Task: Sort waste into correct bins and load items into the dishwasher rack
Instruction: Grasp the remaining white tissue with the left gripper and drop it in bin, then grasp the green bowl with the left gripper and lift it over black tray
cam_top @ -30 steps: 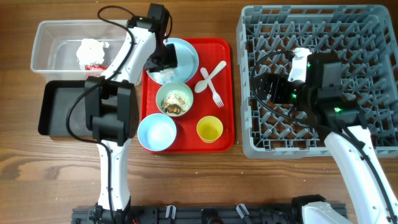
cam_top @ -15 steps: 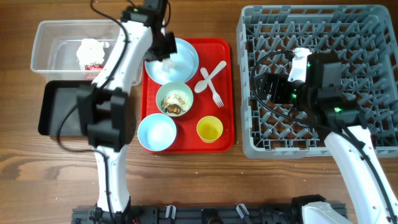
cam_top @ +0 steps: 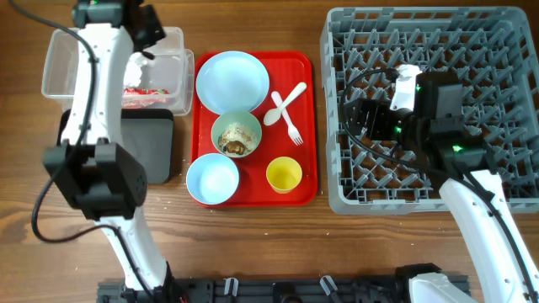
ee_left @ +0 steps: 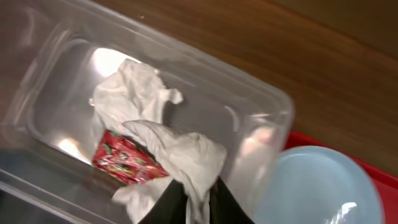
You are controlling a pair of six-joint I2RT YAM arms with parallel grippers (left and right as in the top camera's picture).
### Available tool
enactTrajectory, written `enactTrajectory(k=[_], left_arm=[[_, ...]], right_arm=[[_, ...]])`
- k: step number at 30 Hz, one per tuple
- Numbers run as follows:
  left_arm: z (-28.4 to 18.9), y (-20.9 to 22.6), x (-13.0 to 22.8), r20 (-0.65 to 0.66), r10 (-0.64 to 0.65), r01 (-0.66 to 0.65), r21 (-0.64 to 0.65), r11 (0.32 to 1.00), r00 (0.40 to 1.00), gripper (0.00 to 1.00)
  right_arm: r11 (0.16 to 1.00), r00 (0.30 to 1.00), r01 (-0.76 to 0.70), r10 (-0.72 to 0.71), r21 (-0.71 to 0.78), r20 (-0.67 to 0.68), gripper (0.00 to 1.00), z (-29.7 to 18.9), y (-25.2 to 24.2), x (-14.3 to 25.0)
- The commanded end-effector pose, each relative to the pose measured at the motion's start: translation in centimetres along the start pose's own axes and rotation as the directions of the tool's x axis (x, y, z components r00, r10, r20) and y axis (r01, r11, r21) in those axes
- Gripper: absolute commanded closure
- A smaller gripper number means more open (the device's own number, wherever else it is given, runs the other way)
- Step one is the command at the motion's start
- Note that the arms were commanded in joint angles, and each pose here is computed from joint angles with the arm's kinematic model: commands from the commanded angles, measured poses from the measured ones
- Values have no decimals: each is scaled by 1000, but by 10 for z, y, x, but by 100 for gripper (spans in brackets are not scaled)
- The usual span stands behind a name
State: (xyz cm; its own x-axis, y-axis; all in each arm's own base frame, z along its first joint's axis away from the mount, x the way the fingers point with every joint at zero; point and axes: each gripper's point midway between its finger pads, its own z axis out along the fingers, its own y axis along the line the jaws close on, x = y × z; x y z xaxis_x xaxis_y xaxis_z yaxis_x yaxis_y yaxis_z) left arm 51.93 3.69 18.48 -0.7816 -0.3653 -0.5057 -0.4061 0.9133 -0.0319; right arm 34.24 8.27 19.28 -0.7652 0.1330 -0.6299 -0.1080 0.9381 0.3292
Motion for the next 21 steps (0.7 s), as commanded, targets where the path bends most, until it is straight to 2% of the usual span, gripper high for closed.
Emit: enactTrajectory(k=[1, 3, 4, 7, 11, 13, 16, 19, 21], left_arm=[[34, 10, 16, -83, -6, 6, -5, 1000, 997, 25], [27, 10, 11, -67, 0, 0, 2, 1000, 998, 11], [18, 8, 7, -49, 17, -16, 14, 1000, 999, 8], [-10, 1, 4, -28, 22, -20, 61, 998, 999, 7], [-53, -39, 36, -126, 73, -37, 266, 963, 989, 19], [-67, -65, 70, -224, 136, -53, 340, 939, 965, 27], [-78, -97, 125, -365, 193, -67, 329, 942, 911, 29], [-85, -134, 166, -394, 300, -160, 349, 923, 869, 30], [-78, -151, 187, -381, 305, -206, 279, 938, 873, 30]], right_arm=[[1000, 1000, -8, 7, 12, 9, 0, -1, -1, -5], [1000, 1000, -8, 8, 11, 9, 0, -1, -1, -5], [1000, 1000, -8, 8, 11, 9, 0, -1, -1, -5], [1000, 1000, -8, 7, 12, 9, 0, -1, -1, -5], [1000, 1000, -7, 7, 12, 10, 0, -1, -1, -5], [1000, 1000, -7, 7, 11, 12, 0, -1, -1, -6], [1000, 1000, -7, 7, 11, 13, 0, -1, -1, -6], [1000, 1000, -7, 6, 11, 13, 0, -1, -1, -6], [1000, 1000, -13, 13, 11, 13, 0, -1, -1, -6]])
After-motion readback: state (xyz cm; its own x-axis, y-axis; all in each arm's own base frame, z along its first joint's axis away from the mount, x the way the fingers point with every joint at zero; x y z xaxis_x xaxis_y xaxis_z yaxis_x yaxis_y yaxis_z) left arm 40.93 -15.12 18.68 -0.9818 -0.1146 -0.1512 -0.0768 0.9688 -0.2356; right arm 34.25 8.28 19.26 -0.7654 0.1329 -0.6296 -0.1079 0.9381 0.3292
